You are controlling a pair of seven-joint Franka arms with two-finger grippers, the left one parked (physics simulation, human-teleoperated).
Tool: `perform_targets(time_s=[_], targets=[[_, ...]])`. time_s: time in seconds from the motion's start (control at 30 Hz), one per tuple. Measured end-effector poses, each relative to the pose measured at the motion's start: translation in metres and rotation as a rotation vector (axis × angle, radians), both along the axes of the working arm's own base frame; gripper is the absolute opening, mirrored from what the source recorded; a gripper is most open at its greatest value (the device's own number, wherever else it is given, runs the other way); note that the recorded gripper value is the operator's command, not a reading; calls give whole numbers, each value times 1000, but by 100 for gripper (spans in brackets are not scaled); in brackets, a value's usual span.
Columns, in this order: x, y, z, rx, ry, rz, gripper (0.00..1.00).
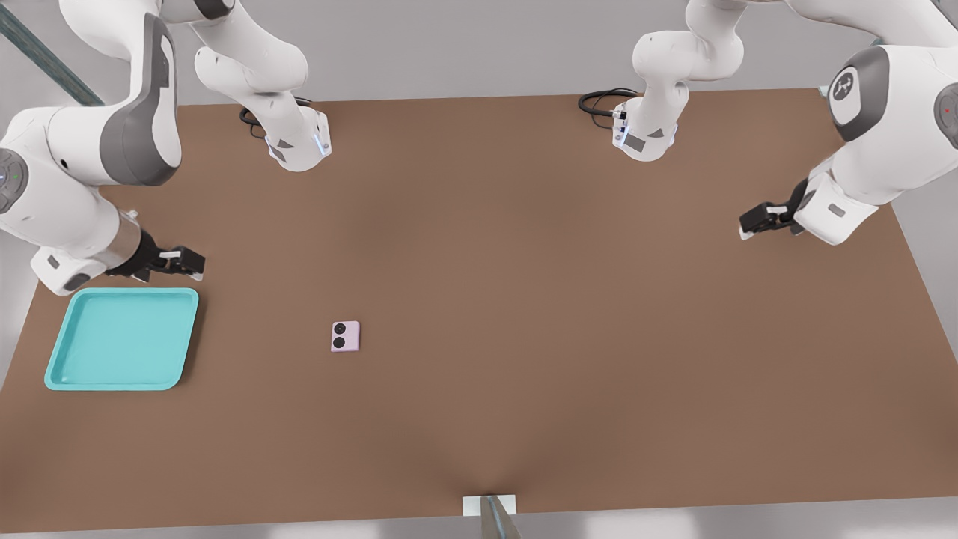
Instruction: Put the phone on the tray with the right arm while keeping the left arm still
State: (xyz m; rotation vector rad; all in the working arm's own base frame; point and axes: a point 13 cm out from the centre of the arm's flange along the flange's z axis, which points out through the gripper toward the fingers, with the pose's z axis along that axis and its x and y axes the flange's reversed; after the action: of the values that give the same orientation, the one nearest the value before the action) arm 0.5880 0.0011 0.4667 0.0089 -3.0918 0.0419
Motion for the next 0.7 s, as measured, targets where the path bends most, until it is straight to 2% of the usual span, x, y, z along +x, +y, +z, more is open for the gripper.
perform_targets(time_s=[0.1, 0.3, 0.4, 0.53, 0.7], targets=[[19, 3, -14, 3, -18, 4, 100], [65, 89, -119, 19, 37, 112, 100], [63, 108, -162, 17, 59, 103, 100], [33, 148, -220, 23, 94, 94, 100], [33, 187, -260, 37, 68, 33, 100]])
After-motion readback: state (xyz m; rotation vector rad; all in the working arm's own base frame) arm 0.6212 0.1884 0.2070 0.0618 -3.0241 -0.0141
